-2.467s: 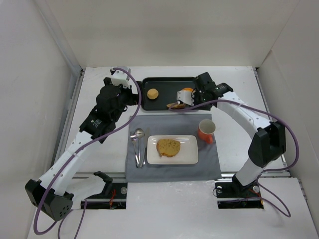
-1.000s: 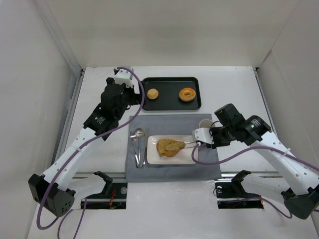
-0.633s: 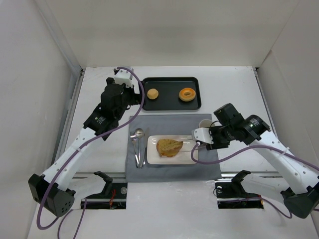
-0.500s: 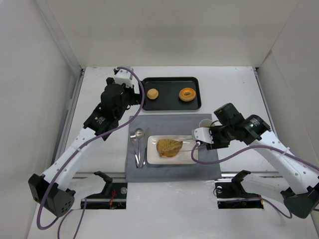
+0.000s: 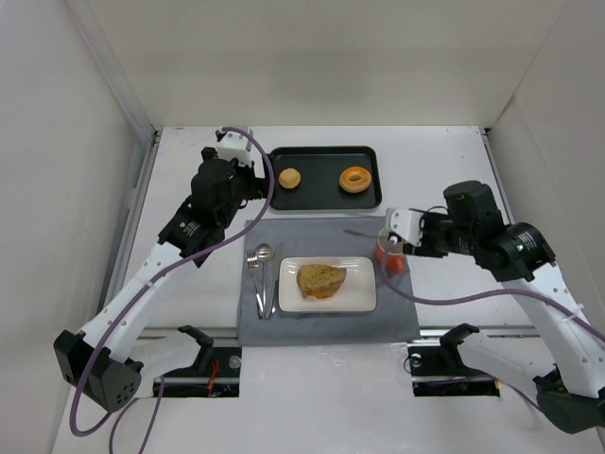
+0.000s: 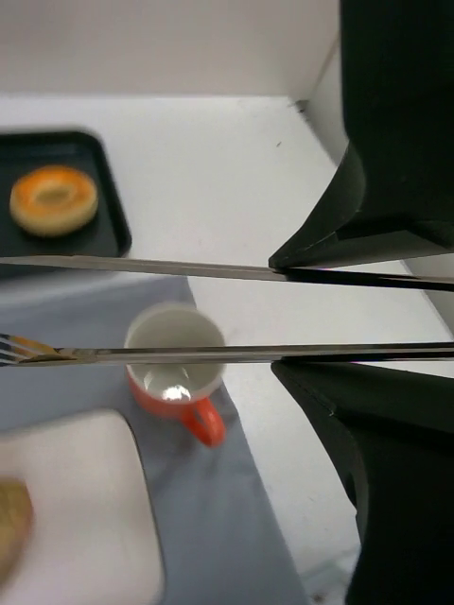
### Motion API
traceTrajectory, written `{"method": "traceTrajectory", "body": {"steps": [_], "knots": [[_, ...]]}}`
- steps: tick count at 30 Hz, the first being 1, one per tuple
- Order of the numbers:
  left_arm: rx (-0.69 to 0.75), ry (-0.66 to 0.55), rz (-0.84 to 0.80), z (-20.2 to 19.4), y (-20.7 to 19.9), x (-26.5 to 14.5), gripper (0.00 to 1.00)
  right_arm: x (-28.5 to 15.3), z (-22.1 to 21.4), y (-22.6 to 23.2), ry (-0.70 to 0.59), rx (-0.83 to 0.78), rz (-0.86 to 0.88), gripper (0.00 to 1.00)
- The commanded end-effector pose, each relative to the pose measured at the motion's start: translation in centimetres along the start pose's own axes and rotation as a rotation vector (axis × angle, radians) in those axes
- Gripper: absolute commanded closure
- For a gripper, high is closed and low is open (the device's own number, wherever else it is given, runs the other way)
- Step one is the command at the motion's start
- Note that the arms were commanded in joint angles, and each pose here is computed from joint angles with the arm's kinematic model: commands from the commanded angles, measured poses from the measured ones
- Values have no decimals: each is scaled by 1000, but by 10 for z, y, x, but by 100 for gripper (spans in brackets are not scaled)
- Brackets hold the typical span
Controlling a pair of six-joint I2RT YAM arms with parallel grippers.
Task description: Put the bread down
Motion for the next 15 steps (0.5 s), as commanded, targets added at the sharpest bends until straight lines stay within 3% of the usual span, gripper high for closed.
{"method": "traceTrajectory", "body": {"steps": [1,3,8,15], "knots": [[-8,-65,1,13,0,-1,3,-12,10,-43,-95,173,-336,54],[-8,-64,-8,13,-1,-1,3,-9,13,-61,-168,310,-497,54],[-8,-63,-17,13,-2,-1,3,23,-32,-86,-89,601,-773,54],[-5,-51,-25,10,-3,2,3,61,-124,-113,70,936,-824,54]]}}
Point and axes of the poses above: each gripper's point midway between its finger pads, its own x axis out along the fingers, its own y axis along the line the jaws close on, z = x × y, the point moved 8 cm from there along -x, back along the fingers
